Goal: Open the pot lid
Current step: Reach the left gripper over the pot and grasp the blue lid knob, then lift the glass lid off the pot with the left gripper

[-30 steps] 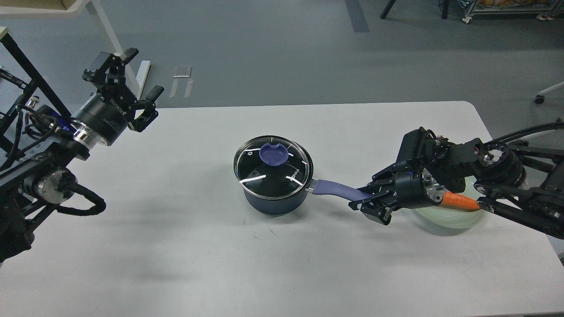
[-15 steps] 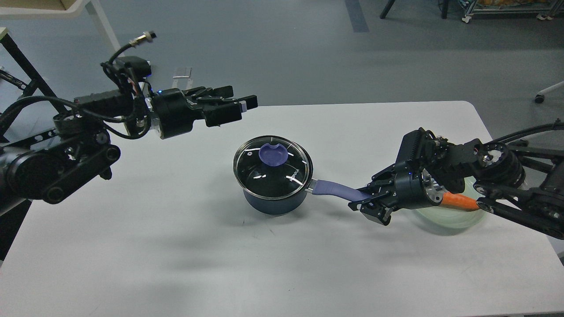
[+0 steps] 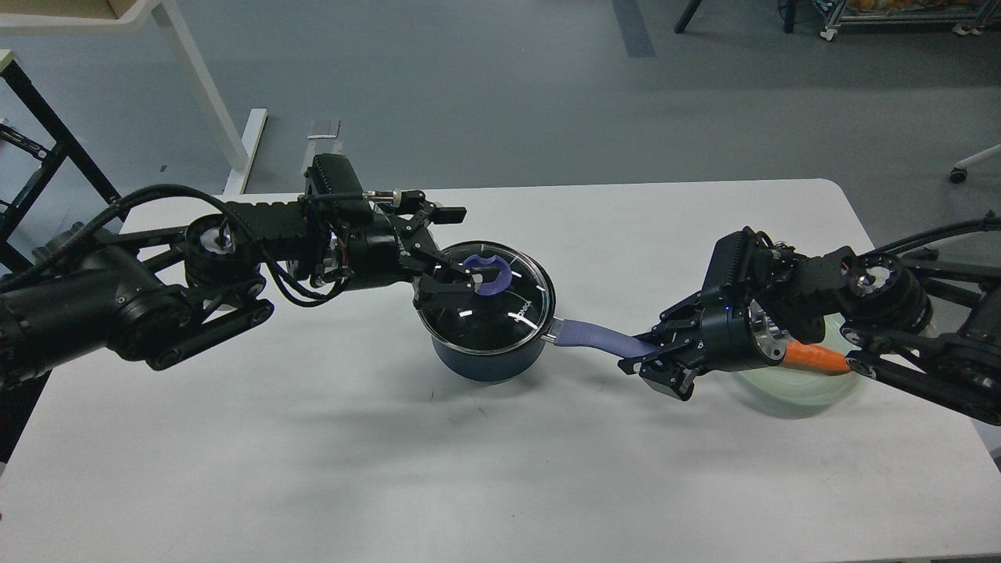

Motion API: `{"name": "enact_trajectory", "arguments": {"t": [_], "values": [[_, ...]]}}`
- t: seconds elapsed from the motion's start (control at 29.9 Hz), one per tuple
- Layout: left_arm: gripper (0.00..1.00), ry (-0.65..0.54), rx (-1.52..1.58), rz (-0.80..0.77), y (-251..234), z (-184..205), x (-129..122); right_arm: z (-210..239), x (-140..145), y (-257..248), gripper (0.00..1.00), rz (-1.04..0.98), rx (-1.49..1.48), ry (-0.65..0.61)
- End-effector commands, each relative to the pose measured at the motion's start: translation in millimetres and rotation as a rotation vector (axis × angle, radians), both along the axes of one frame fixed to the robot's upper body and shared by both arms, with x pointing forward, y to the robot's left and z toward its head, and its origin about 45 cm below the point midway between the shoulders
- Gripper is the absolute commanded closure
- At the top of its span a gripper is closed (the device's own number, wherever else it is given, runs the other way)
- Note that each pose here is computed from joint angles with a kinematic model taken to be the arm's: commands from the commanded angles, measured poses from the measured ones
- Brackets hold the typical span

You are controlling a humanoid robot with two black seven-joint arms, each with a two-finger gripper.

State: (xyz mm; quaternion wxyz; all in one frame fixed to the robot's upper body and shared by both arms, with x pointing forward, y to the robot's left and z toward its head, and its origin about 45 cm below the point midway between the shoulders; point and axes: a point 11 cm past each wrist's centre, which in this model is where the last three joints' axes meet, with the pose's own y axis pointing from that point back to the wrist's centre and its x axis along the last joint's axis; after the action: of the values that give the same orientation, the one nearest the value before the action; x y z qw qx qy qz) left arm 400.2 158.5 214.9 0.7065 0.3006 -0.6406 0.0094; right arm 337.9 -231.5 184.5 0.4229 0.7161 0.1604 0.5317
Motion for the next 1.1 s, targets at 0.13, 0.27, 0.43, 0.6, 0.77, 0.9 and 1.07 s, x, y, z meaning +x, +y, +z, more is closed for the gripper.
{"name": "enact_trajectory", "arguments": {"t": [0.13,0.27,0.43,0.6,0.77,0.9,1.07], "values": [[0.01,0.024,0.010,-0.030,-13,-14,-8,0,0,0,0.68,0.001,0.000,0.000],[0.01,0.023,0.029,-0.020,-12,-22,-4,0,-1,0,0.68,0.000,0.000,0.001],[0.01,0.009,0.037,0.000,-10,-26,3,0,0,0,0.68,0.000,0.001,0.000],[0.01,0.009,0.039,0.004,-11,-30,4,0,0,0,0.68,0.000,0.001,0.000],[0.02,0.011,0.046,-0.013,-13,-36,-1,-1,-1,1,0.67,0.001,0.004,0.003],[0.10,0.001,0.034,-0.020,-16,-34,-1,-1,-1,1,0.67,0.001,0.004,0.003],[0.61,-0.001,0.025,-0.023,-18,-33,-2,-1,-1,0,0.66,0.000,0.002,0.004]]}}
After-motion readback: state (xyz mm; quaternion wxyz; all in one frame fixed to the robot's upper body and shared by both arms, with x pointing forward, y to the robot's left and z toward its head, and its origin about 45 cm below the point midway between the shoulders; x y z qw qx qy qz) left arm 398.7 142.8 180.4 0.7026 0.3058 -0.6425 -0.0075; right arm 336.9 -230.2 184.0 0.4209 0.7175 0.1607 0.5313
